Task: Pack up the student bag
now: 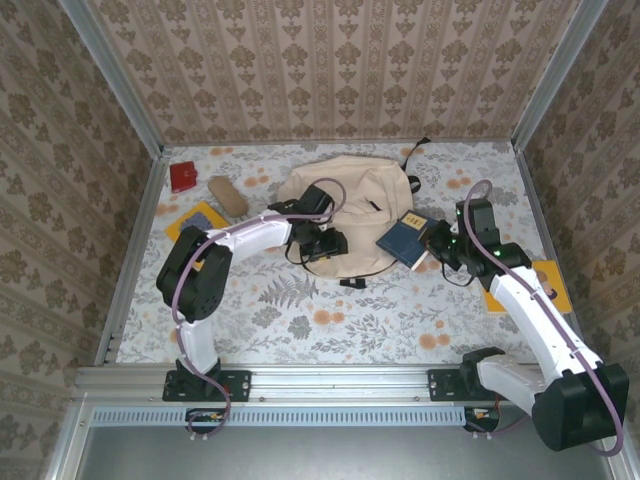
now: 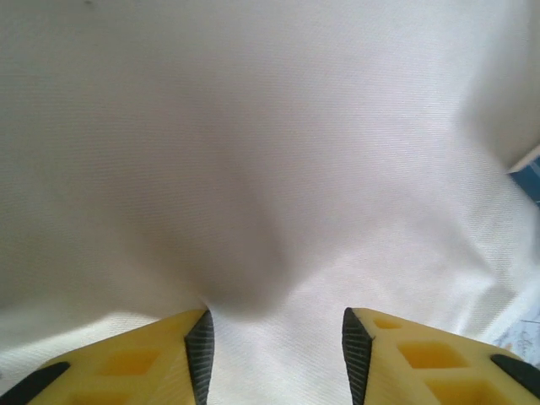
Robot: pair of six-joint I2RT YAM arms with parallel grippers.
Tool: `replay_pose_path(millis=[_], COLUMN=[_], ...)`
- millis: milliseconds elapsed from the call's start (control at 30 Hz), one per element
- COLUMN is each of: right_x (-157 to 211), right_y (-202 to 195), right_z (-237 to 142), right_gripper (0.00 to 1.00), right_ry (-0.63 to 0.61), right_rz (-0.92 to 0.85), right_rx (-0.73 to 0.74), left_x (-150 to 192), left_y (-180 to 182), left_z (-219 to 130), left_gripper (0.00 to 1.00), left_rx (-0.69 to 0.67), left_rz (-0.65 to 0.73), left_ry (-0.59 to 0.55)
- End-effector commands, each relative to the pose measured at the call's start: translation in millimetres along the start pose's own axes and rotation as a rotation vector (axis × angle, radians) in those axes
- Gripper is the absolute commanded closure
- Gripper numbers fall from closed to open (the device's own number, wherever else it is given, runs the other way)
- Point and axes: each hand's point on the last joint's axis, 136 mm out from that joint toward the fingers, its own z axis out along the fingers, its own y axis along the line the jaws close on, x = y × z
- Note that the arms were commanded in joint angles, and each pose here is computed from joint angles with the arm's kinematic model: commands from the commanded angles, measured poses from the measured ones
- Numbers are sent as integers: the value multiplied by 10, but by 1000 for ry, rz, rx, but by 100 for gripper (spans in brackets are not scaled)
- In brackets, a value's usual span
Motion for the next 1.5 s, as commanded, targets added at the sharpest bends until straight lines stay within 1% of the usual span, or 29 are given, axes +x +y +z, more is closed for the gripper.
replay_pose_path(millis=[0, 267, 367, 467, 533, 633, 733, 833, 867, 933, 1033, 1100, 1200, 1300, 1400, 1467], right_x=[-18, -21, -27, -35, -39, -58, -79, -91, -85, -81, -84, -83, -81, -71, -62, -56], right_y=[-51, -91, -109, -118, -135, -161, -184, -187, -188, -194, -207, -212, -223, -237, -246, -250], right_z=[-94, -138, -155, -195, -241, -336, -423, -479, -481, -484, -481, -474, -464, -448, -436, -428], right_gripper=[92, 92, 92, 92, 92, 92, 92, 91, 91, 91, 91, 91, 91, 91, 91, 91], right_ry=[-18, -32, -37, -47, -55, -76, -96, -105, -103, -100, -103, -102, -101, -98, -96, -93], right_rz=[-28, -23, -24, -30, -37, -52, -66, -75, -76, -76, -74, -73, -70, -66, -64, -62], right_rx=[25, 30, 38, 44, 54, 73, 89, 97, 97, 102, 106, 107, 110, 112, 110, 110], left_x=[-1, 57, 55, 16, -20, -76, -115, -115, -89, -10, 136, 235, 343, 412, 449, 461], left_y=[-44, 94, 105, 61, 0, -73, -129, -201, -208, -201, -130, -119, -141, -106, -90, -70], left_z=[-12, 168, 196, 169, 116, 20, -74, -170, -194, -229, -234, -208, -135, -18, 111, 193], left_gripper=[58, 60, 68, 78, 88, 100, 100, 100, 94, 77, 59, 51, 45, 42, 40, 41], left_rx=[-23, -79, -85, -75, -58, -42, -32, -33, -48, -94, -165, -185, -191, -206, -198, -198], left_rz=[21, -30, -34, -34, -29, -21, -9, 40, 62, 112, 138, 140, 129, 101, 84, 78], left_ry=[6, 60, 65, 52, 38, 8, -17, -35, -34, -26, 11, 42, 70, 105, 144, 169])
